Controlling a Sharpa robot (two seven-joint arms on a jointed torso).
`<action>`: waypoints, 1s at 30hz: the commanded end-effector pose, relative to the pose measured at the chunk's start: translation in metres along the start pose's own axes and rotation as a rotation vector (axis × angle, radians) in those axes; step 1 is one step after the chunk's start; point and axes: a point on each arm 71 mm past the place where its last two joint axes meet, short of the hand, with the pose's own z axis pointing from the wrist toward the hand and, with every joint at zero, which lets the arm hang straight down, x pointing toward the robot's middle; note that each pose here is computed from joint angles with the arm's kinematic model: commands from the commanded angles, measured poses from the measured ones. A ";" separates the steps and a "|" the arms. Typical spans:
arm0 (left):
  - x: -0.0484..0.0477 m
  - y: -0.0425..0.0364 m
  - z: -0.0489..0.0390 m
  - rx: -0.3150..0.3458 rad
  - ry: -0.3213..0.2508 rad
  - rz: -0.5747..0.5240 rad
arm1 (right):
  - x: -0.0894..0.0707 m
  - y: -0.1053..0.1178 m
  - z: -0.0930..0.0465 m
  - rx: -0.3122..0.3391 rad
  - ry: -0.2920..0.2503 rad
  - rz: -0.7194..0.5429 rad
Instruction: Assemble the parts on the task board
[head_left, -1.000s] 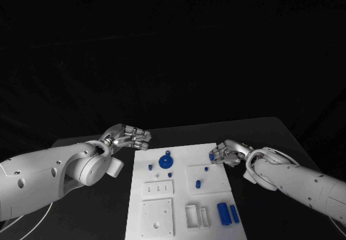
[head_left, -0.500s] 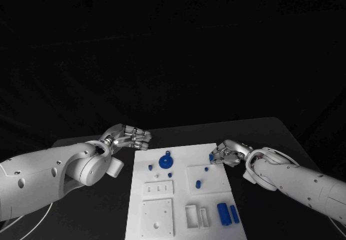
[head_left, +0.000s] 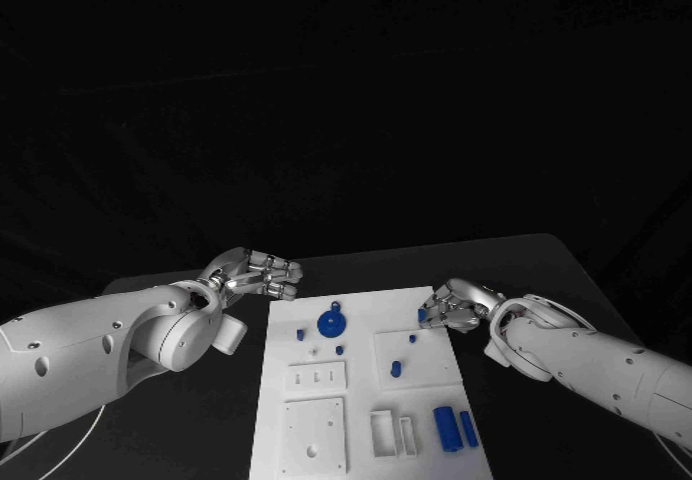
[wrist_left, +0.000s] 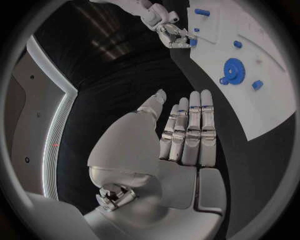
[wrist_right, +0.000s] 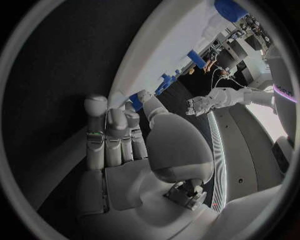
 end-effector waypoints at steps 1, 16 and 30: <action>0.0024 -0.0012 0.0003 0.006 0.018 -0.001 | 0.002 0.000 0.000 0.005 -0.018 -0.003; 0.0128 0.0005 0.0021 -0.042 0.078 0.052 | -0.004 0.019 0.000 0.018 -0.070 -0.005; 0.0395 0.0073 0.0118 -0.215 0.212 0.168 | -0.012 0.058 0.009 -0.016 -0.052 -0.052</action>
